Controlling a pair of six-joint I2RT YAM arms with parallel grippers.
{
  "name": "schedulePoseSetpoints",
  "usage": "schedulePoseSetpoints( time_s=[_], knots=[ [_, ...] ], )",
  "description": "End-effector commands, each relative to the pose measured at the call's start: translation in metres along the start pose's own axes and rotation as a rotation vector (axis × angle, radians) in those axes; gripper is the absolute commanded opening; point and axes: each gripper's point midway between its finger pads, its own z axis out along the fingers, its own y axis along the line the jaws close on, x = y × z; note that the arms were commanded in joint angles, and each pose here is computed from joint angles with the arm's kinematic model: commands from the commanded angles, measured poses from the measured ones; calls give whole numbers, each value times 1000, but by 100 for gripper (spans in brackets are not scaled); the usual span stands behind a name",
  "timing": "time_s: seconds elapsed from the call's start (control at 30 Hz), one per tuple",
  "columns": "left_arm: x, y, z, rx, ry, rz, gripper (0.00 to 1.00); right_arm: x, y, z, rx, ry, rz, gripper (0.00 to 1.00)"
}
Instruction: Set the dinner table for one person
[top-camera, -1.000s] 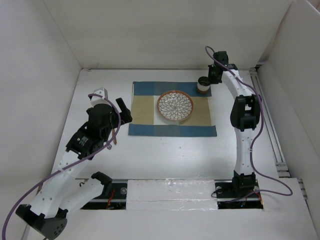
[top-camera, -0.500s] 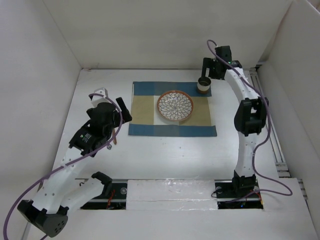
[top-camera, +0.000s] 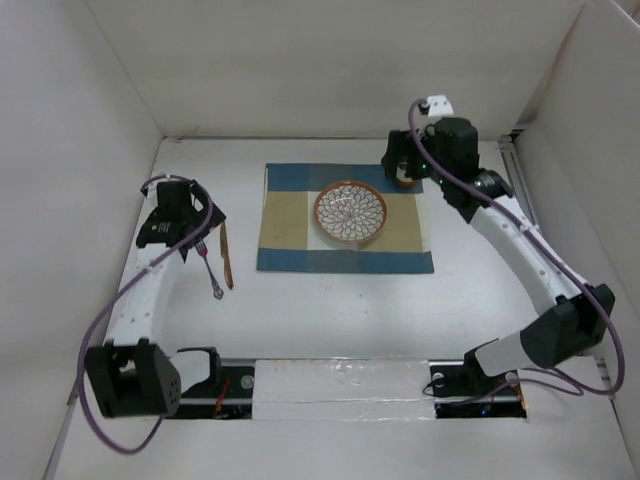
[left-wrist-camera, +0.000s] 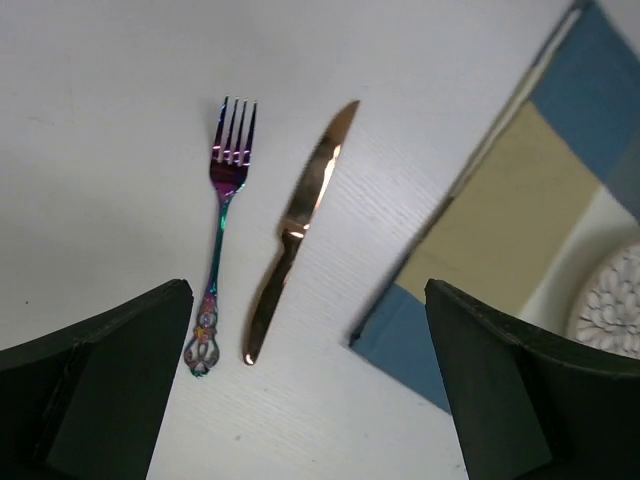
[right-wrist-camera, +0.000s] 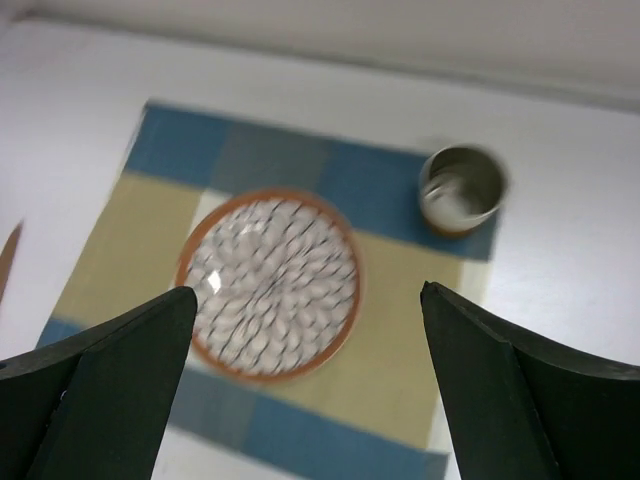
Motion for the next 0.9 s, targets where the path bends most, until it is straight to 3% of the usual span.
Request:
schedulePoseSetpoints(
  time_s=[0.0, 0.2, 0.37, 0.5, 0.87],
  knots=[
    [10, -1, 31, -3, 121, 27, 100, 6, 47, -21, -171, -86, -20, 100],
    [33, 15, 64, -78, 242, 109, 100, 47, 77, -58, -305, -87, -34, 100],
    [47, 17, 81, -89, 300, 122, 100, 68, 84, -60, -367, -63, -30, 100],
    [76, 15, 93, -84, 398, 170, 96, 74, 90, -60, -403, -57, -32, 100],
    [105, 22, 111, -100, 525, 200, 86, 78, 94, -63, -435, -61, -43, 100]
  ],
)
